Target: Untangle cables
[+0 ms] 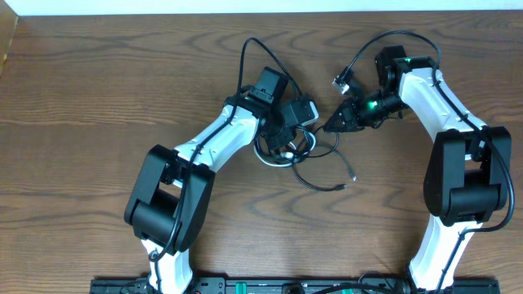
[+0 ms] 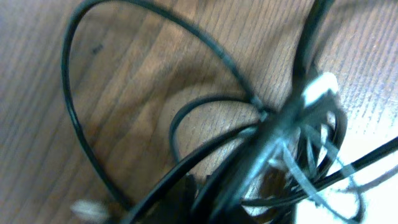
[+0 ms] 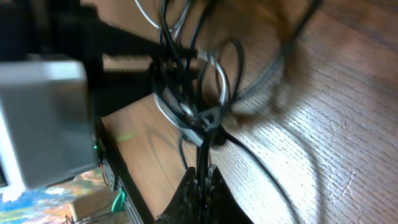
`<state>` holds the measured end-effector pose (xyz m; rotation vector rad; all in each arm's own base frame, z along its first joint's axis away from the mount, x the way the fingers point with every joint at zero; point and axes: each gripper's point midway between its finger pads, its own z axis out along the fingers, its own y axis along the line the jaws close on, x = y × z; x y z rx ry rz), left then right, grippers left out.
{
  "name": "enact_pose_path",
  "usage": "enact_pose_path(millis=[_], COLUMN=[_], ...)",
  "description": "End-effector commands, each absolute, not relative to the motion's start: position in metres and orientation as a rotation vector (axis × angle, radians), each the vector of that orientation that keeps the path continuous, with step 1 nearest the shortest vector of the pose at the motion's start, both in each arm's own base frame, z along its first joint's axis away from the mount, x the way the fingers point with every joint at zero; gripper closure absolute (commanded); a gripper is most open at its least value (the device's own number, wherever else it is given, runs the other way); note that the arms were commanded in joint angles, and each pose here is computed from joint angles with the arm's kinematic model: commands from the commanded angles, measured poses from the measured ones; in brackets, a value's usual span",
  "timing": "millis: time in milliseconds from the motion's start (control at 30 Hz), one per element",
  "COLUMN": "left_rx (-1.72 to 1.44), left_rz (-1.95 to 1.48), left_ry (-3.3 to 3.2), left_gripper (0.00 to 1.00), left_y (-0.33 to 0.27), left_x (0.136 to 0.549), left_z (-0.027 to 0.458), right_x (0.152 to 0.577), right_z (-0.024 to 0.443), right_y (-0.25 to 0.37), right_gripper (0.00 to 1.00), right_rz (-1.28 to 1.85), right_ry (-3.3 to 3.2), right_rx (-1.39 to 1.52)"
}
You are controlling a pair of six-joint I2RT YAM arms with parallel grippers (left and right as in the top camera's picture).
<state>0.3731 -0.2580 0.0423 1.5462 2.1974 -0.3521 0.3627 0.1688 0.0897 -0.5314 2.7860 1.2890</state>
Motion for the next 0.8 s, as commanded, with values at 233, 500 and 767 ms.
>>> enact_pose_path(millis=[233, 500, 767], left_rx=[1.003, 0.674, 0.642], left_rz=[-0.402, -0.799, -1.14], left_ry=[2.431, 2.452, 2.301], left_gripper=[0.93, 0.93, 0.93], left_y=[-0.216, -0.181, -0.176], left_x=[0.418, 0.432, 0.426], left_z=[0.056, 0.077, 0.11], right_x=[0.365, 0.37, 0.38], right_z=[0.119, 0.136, 0.137], right_y=[0.184, 0.181, 0.18], right_gripper=[0.99, 0.99, 0.67], right_rz=[1.489, 1.609, 1.585], right_ry=[2.593, 2.482, 2.525], right_rx=[-0.596, -0.55, -0.473])
